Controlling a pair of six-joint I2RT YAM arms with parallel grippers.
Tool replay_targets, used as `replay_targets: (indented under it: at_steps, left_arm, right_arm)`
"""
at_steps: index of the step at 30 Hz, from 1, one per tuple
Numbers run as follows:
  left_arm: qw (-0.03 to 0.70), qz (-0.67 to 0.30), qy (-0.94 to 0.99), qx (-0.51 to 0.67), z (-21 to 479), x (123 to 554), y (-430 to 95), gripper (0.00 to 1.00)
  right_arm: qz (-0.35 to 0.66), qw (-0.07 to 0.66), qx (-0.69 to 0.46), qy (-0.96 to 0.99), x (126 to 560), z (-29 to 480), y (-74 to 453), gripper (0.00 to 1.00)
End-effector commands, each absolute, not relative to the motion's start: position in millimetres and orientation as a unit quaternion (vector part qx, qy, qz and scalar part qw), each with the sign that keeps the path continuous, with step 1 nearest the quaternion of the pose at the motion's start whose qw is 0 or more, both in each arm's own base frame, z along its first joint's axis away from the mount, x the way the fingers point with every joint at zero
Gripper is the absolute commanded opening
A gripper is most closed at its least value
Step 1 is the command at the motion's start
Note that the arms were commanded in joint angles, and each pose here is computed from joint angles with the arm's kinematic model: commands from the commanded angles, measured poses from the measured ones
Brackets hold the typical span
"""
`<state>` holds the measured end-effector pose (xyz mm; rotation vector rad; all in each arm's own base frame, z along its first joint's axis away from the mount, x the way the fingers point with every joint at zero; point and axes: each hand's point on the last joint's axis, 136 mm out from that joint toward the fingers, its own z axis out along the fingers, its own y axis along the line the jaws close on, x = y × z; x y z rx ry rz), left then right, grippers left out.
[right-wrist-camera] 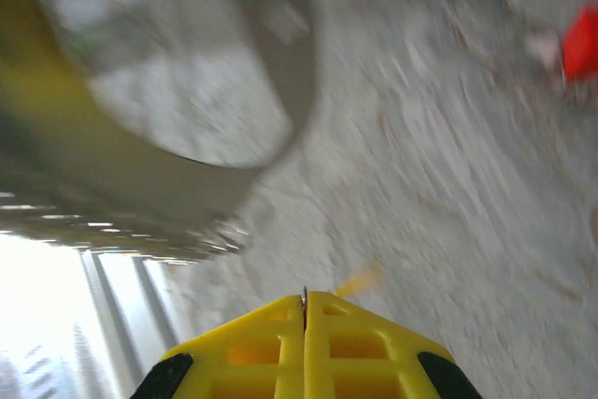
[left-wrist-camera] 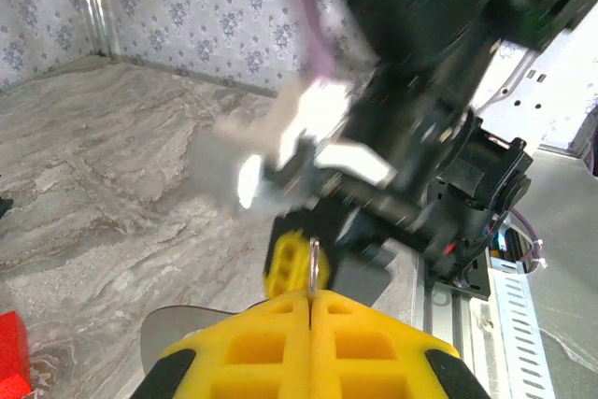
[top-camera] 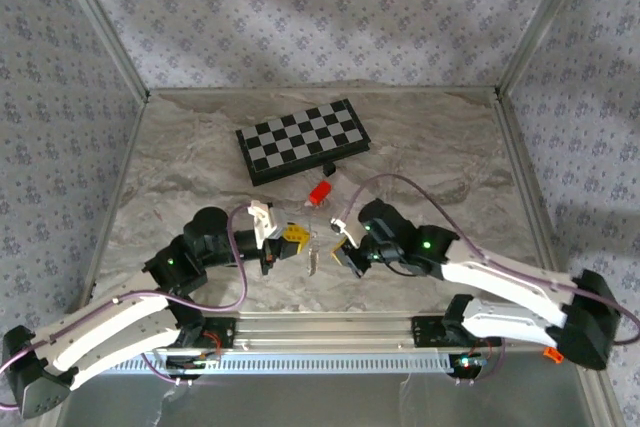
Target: Put the keys on the keyring
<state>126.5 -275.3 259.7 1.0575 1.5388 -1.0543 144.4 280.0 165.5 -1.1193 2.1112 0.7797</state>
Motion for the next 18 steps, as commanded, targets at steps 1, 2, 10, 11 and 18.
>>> replay_targets:
  at_steps: [1,2,10,11,18]
  left_arm:
    - [0.504,-0.452,0.594,0.434,294.6,121.8,-276.7,0.0]
    - [0.505,-0.451,0.593,0.435,296.2,121.4,-276.0,0.0]
    - [0.492,-0.48,0.564,0.458,312.3,105.6,-279.3,0.0]
    - [0.49,-0.483,0.56,0.461,313.5,103.5,-280.3,0.0]
    - [0.481,-0.483,0.56,0.471,310.5,101.4,-286.3,0.0]
  right_arm:
    - [0.335,0.358,-0.471,0.733,125.8,200.2,283.0,0.0]
    - [0.348,0.367,-0.479,0.718,120.2,210.9,283.2,0.0]
    - [0.369,0.417,-0.513,0.653,102.0,265.7,278.2,0.0]
    - [0.369,0.421,-0.515,0.649,101.8,270.7,277.9,0.0]
    - [0.362,0.434,-0.51,0.649,106.6,283.1,279.1,0.0]
